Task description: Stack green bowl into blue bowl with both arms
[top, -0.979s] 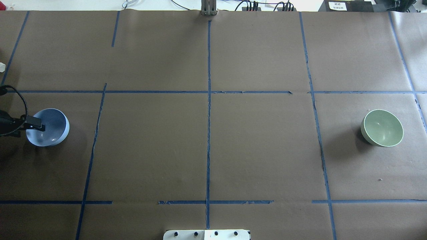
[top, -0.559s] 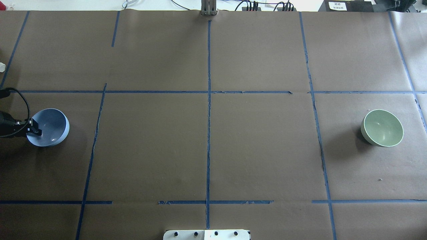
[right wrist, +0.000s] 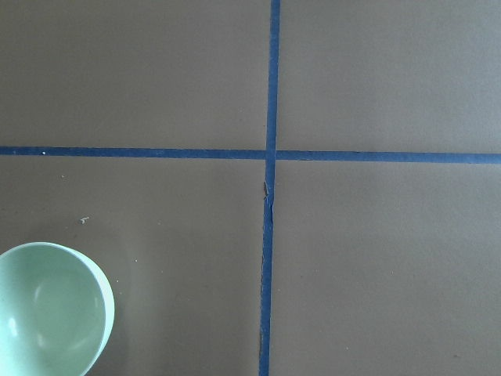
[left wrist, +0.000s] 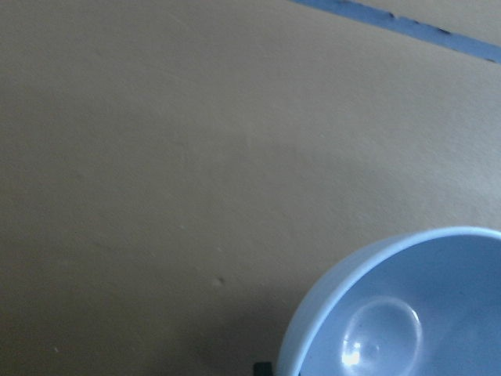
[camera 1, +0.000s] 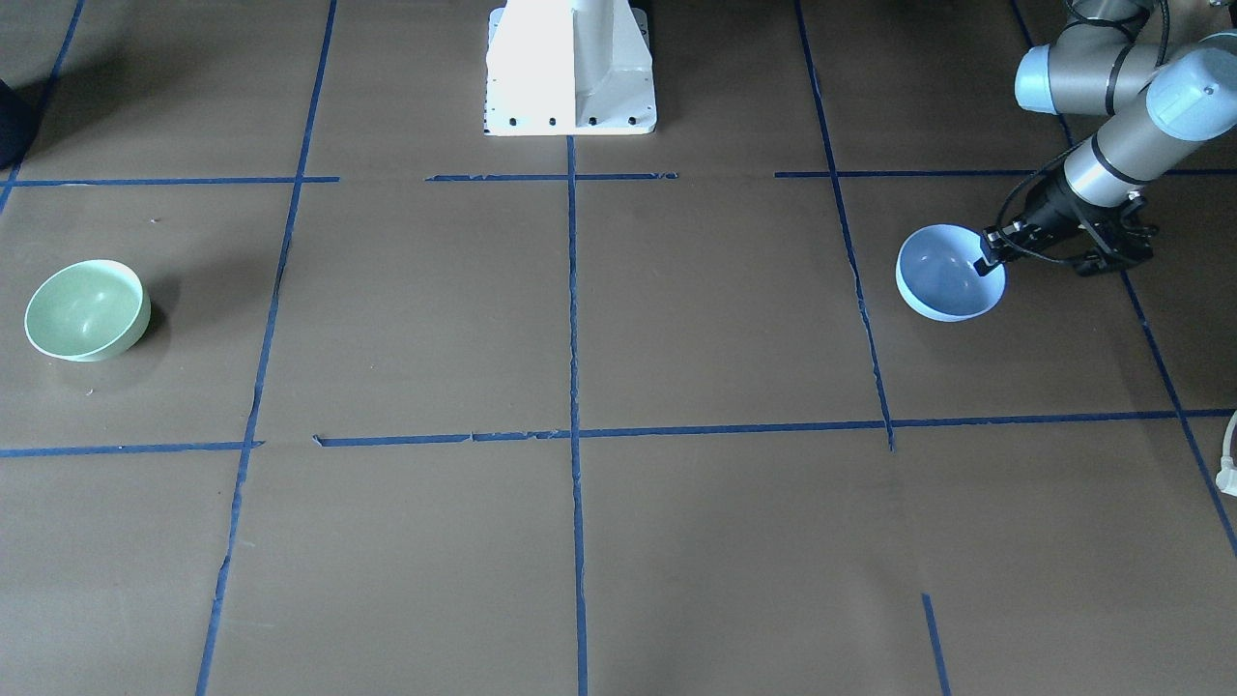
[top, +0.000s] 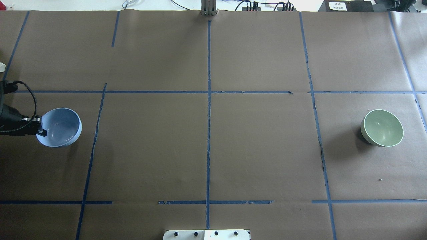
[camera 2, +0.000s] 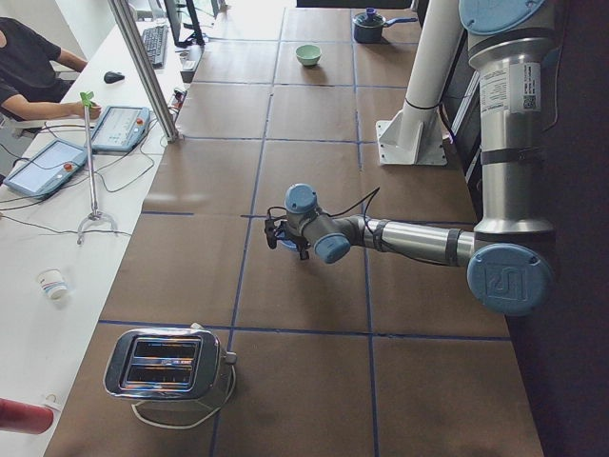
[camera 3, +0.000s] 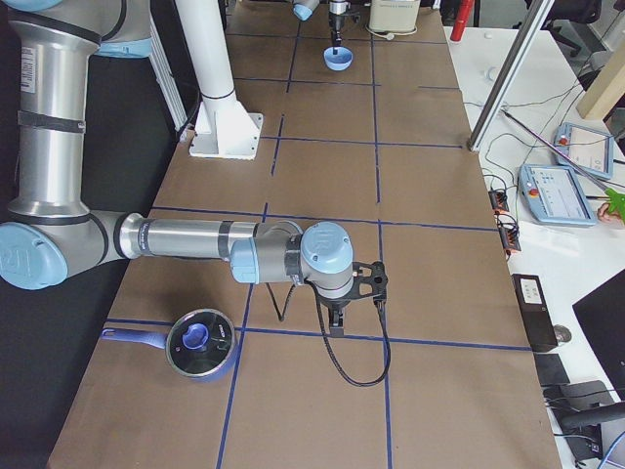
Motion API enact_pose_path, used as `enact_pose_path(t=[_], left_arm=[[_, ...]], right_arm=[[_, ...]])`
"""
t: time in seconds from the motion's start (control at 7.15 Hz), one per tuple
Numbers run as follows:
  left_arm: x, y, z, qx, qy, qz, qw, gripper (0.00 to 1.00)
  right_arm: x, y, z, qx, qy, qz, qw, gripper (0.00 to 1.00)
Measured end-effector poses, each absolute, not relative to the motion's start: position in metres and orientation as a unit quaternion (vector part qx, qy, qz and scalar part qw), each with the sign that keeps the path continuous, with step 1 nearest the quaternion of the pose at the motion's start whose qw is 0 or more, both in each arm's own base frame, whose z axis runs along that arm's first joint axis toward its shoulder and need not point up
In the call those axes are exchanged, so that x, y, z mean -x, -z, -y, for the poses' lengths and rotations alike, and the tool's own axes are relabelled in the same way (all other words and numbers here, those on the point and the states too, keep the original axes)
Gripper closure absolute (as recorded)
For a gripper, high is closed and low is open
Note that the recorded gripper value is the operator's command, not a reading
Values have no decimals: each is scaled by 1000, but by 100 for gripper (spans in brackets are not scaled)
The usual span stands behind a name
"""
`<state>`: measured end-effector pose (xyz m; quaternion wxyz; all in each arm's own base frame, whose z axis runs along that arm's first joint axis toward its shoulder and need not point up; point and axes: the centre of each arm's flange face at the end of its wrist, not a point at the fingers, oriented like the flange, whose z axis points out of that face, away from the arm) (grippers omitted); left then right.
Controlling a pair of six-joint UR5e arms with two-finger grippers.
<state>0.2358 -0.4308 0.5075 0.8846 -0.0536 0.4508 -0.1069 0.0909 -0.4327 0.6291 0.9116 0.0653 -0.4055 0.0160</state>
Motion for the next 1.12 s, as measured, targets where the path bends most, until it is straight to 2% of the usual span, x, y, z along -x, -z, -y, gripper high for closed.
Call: enact_pose_path(t=[0.28, 0.7, 0.84, 1.12], left_arm=[[-281, -390, 460, 83, 138, -452, 877, 100], [-444, -262, 452, 113, 187, -454, 864, 100], [-487, -244, 450, 110, 192, -457, 861, 100], [-537, -252, 449, 98, 183, -476, 855, 100]], right_arm=[[-91, -630, 432, -64, -17, 406, 911, 0], [-91, -630, 432, -65, -16, 406, 911, 0], [-90, -630, 433, -65, -16, 406, 911, 0], [-88, -628, 433, -65, -14, 407, 911, 0]])
